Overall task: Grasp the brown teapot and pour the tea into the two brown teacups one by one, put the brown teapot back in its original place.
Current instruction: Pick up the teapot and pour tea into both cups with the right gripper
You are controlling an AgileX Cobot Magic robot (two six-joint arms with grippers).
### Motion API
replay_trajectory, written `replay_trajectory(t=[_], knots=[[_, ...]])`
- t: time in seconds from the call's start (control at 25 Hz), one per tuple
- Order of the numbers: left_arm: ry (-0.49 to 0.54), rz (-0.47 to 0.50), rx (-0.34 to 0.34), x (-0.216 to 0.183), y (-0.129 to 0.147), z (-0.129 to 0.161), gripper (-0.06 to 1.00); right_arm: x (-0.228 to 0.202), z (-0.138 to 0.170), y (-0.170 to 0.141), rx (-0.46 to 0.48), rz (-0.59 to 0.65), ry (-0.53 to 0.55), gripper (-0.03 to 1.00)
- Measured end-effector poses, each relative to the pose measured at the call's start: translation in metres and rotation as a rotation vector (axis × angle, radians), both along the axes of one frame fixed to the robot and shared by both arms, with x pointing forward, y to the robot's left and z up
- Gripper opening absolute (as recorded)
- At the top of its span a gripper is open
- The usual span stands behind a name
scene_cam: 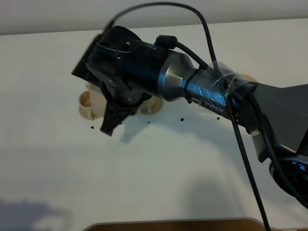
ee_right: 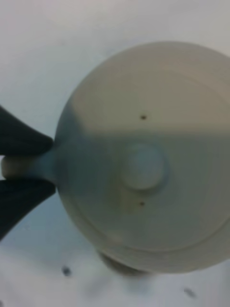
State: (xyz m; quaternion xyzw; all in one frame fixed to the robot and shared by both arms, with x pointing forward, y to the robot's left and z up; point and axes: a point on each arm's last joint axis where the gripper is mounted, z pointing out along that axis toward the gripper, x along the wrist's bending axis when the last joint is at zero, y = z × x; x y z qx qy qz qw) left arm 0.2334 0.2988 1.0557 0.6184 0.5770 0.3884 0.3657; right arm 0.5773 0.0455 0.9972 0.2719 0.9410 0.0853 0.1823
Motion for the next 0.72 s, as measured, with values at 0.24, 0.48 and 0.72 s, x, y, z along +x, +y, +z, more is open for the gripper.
replay_trajectory(t=[0.24,0.48,0.72], knots=[[0.000,0.000,0.000,0.000,0.000,0.000,0.46,0.016,0.010,0.004,-0.042,0.098,-0.186,0.12],[0.000,0.000,0.000,0.000,0.000,0.000,0.46,0.034,-0.016,0.010,-0.183,0.179,-0.279,0.12],[0.000,0.000,0.000,0.000,0.000,0.000,0.46,0.044,-0.043,0.012,-0.311,0.274,-0.324,0.12]])
